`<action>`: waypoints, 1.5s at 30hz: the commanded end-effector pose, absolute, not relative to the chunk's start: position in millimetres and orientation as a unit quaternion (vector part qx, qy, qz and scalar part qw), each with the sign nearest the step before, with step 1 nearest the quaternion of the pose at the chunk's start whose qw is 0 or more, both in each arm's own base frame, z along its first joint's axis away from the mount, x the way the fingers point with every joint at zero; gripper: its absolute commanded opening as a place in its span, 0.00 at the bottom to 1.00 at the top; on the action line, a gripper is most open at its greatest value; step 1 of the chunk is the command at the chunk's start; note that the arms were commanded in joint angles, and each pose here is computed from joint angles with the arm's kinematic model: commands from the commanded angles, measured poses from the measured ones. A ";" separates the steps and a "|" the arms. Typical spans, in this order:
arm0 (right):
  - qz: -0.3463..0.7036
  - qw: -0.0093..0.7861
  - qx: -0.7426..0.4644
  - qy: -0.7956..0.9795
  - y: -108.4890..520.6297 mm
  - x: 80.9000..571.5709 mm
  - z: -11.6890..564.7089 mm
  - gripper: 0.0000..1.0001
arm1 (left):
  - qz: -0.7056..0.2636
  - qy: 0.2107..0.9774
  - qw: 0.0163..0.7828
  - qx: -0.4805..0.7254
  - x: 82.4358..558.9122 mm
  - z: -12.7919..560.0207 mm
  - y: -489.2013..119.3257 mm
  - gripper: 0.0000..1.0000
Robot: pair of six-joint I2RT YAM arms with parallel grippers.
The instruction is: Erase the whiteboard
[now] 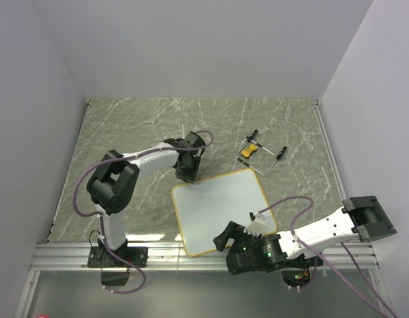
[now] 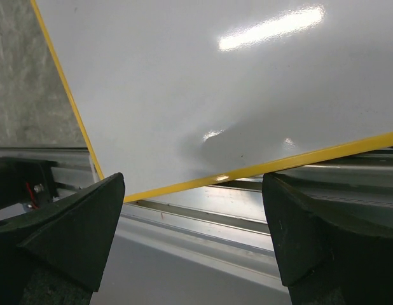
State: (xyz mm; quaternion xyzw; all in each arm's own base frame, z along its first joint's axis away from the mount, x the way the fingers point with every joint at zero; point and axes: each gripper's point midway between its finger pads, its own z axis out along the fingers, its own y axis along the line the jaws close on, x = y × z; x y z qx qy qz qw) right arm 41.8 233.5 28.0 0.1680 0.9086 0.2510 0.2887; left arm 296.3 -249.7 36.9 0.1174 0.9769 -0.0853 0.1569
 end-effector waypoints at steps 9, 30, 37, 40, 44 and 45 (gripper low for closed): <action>0.309 0.181 0.520 0.775 244.7 60.2 3.4 0.97 | -0.096 0.989 0.029 0.111 242.5 -29.4 -241.5 0.27; 0.370 0.255 0.615 0.647 208.4 143.1 20.1 0.98 | -0.261 0.937 -0.223 0.069 16.5 0.4 -254.6 0.25; 0.374 0.357 0.599 0.612 203.0 184.4 85.3 0.98 | -0.262 0.932 -0.237 0.076 3.9 -1.1 -249.5 0.23; 0.364 0.391 0.535 0.655 206.3 189.0 125.2 0.98 | -0.267 0.940 -0.192 0.093 22.2 11.3 -261.7 0.22; 0.336 0.426 0.425 0.725 207.9 181.7 188.1 0.98 | -0.249 0.957 -0.088 0.119 64.9 40.2 -278.2 0.25; 0.311 0.447 0.352 0.761 209.6 177.7 198.5 0.98 | -0.265 0.955 -0.047 0.125 81.6 61.3 -291.8 0.29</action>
